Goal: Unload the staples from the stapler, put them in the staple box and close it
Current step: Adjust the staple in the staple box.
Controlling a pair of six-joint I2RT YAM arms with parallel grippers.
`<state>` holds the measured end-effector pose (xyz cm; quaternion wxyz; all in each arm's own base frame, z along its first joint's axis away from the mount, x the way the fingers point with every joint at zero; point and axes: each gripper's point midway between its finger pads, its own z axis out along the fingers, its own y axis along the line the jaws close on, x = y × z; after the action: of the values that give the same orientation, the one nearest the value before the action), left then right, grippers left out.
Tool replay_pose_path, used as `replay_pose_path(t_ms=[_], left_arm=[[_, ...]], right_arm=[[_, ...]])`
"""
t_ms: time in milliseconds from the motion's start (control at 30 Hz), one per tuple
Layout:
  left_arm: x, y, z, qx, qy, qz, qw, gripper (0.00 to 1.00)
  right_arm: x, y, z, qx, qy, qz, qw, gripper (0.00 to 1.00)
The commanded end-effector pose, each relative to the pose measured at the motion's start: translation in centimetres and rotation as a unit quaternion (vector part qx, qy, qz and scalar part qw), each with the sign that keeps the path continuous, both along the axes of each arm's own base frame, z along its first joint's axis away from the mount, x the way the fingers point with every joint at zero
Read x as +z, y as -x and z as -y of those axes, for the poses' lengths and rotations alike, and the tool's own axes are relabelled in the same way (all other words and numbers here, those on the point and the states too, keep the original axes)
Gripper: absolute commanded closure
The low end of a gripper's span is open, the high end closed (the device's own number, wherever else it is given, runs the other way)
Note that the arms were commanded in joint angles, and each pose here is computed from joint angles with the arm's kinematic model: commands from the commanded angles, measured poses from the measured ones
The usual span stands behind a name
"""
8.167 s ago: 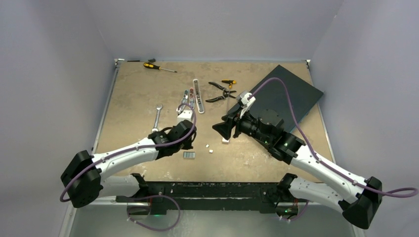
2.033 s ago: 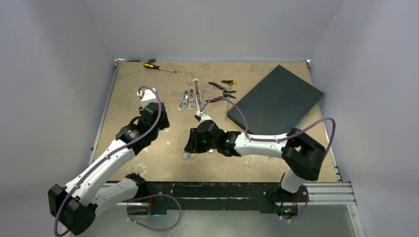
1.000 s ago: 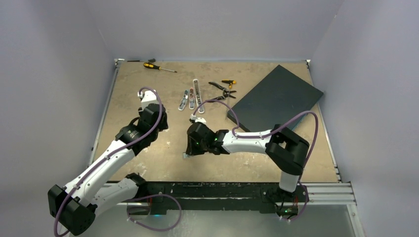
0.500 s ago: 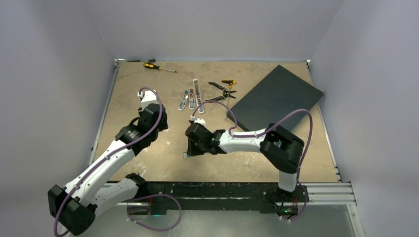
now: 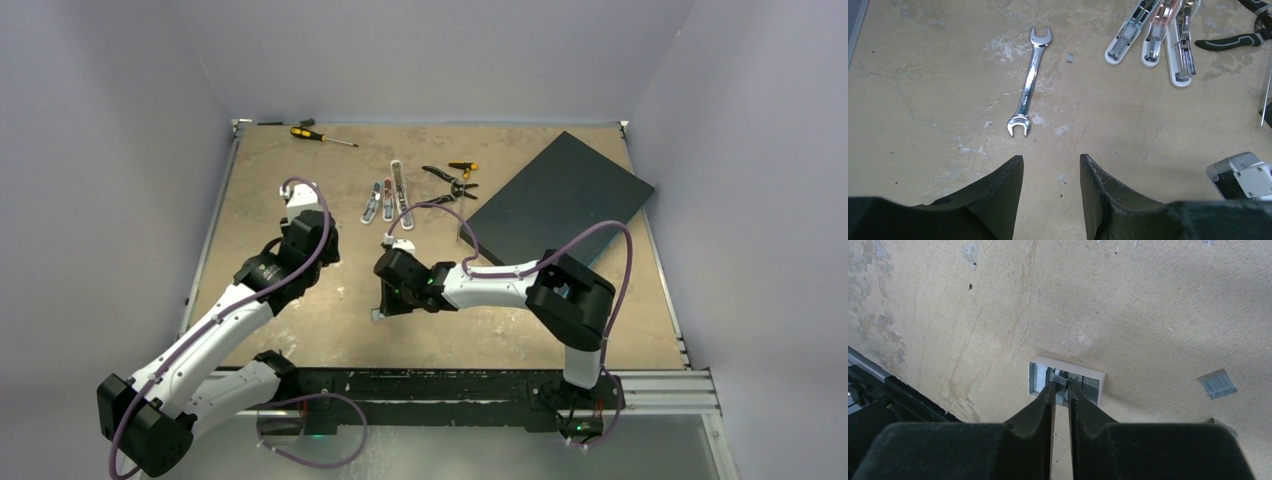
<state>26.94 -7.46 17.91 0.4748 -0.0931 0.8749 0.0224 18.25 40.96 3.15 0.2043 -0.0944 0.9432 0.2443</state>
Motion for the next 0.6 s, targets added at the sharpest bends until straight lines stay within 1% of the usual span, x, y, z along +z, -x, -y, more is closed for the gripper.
replay_pose_path(t_ms=[0, 267, 567], left_arm=[[0.5, -0.1, -0.4, 0.003, -0.005, 0.01, 1.0, 0.56], [0.4, -0.2, -0.4, 0.001, -0.006, 0.009, 1.0, 0.57], [0.4, -0.2, -0.4, 0.001, -0.007, 0.009, 1.0, 0.57]], right_arm=[[1.1, -0.3, -0.8, 0.008, -0.002, 0.015, 1.0, 0.84], [1.3, 0.1, -1.2, 0.027, -0.002, 0.021, 0.999, 0.83], [2.5, -0.6, -1.1, 0.02, 0.002, 0.04, 0.999, 0.76]])
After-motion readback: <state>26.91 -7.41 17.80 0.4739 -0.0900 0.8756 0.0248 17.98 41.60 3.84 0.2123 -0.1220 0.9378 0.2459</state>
